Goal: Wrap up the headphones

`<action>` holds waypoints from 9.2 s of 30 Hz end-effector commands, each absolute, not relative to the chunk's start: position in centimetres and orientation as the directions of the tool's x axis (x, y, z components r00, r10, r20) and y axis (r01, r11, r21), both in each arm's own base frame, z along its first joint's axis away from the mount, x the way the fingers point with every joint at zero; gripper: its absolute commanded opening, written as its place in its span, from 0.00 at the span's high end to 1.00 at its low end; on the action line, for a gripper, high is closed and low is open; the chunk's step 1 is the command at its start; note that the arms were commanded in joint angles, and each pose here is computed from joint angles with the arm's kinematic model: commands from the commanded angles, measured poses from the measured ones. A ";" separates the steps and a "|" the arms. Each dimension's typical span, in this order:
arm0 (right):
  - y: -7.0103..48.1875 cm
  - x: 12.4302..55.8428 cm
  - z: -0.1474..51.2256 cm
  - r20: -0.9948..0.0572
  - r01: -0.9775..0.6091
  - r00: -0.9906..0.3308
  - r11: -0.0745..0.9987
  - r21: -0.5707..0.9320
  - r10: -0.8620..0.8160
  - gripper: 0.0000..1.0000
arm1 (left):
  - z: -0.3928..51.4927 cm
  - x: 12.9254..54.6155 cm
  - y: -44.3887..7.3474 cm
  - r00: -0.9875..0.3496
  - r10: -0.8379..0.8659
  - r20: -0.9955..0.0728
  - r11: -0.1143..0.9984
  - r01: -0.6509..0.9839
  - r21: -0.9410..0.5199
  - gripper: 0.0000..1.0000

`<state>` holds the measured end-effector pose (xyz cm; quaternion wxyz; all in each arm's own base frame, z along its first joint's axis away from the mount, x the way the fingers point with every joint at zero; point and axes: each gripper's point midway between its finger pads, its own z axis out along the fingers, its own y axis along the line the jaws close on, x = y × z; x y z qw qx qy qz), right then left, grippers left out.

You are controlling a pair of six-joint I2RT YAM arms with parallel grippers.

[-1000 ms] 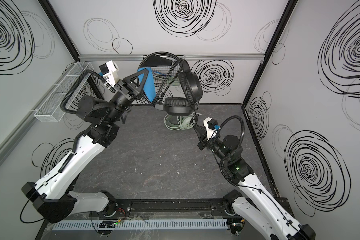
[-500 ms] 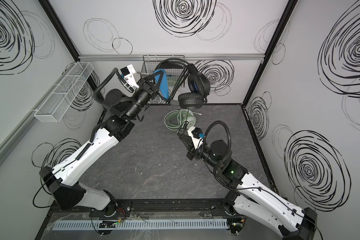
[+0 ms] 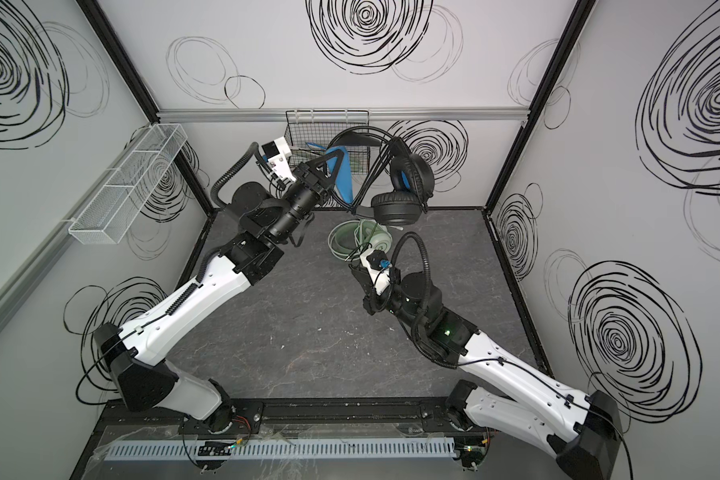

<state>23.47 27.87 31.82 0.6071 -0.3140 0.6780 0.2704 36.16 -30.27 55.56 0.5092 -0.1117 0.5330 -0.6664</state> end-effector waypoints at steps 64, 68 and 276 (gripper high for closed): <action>21.7 25.8 32.9 -0.731 -0.594 0.072 0.560 -0.578 -0.678 1.00 | 28.6 32.2 -30.5 -0.769 -0.162 -0.619 0.579 0.434 -0.690 1.00; 21.5 25.5 29.8 -0.743 -0.643 0.022 0.559 -0.523 -0.669 1.00 | 24.9 31.3 -30.9 -0.810 -0.153 -0.566 0.568 0.397 -0.721 1.00; 23.8 31.7 6.2 -0.357 -0.260 -0.904 0.965 0.022 -0.236 0.83 | 4.9 29.9 -26.1 -0.903 -0.359 -0.237 0.586 -0.020 -0.810 1.00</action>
